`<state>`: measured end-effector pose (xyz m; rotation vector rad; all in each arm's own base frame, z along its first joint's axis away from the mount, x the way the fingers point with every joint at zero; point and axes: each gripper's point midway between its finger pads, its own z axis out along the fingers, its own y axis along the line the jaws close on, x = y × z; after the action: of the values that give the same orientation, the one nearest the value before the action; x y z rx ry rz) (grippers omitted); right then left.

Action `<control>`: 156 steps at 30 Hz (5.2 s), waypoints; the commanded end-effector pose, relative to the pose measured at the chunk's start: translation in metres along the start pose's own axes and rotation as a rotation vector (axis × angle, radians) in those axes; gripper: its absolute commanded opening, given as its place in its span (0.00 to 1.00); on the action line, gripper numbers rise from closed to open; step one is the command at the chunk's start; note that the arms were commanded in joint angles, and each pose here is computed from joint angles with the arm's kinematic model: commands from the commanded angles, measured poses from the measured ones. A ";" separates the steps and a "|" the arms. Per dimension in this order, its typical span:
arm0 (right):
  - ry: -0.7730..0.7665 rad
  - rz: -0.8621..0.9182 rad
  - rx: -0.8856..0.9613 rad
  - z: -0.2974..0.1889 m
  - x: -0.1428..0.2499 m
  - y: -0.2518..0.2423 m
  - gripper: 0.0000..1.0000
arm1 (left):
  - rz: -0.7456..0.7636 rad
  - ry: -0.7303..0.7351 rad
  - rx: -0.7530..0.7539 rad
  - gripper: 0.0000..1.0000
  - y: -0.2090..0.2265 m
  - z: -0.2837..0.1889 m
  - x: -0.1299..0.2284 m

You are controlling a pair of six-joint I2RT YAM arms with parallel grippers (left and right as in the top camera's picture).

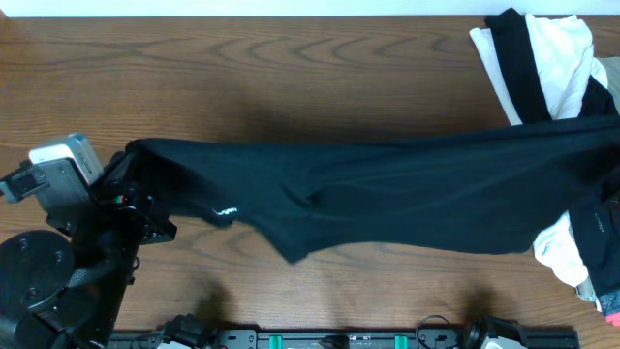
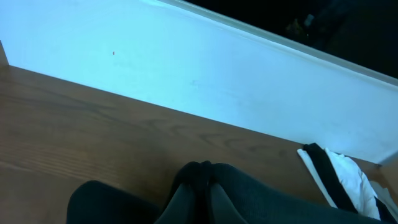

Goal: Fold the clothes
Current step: 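Stretch the shirt between both grippers, pulling left and right apart, then lower the stretched shirt flat onto the table with both grippers, then adjust the shirt edges with both grippers to square it on the table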

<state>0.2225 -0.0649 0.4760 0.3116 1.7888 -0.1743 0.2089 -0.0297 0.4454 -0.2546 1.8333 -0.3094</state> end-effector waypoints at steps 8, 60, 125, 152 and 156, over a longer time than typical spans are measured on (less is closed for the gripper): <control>0.291 0.011 -0.012 0.088 0.051 0.005 0.01 | 0.063 0.119 -0.090 0.06 -0.005 0.066 0.016; 1.342 -0.116 0.158 0.129 0.330 -0.022 0.01 | 0.040 1.290 -0.264 0.06 0.064 0.133 0.258; 1.195 -0.024 0.085 0.228 0.375 -0.008 0.22 | 0.056 0.939 -0.237 0.48 0.085 0.243 0.290; 1.261 -0.092 -0.136 0.209 0.384 0.055 0.20 | 0.050 0.692 -0.336 0.76 0.118 0.257 0.226; 1.282 -0.097 -0.136 0.204 0.386 0.055 0.19 | -0.005 0.676 -0.226 0.19 0.118 0.291 0.235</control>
<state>0.3492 -0.0290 0.0573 0.2773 3.0504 0.1184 0.4126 -0.0123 0.1390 -0.3647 2.5019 -0.0992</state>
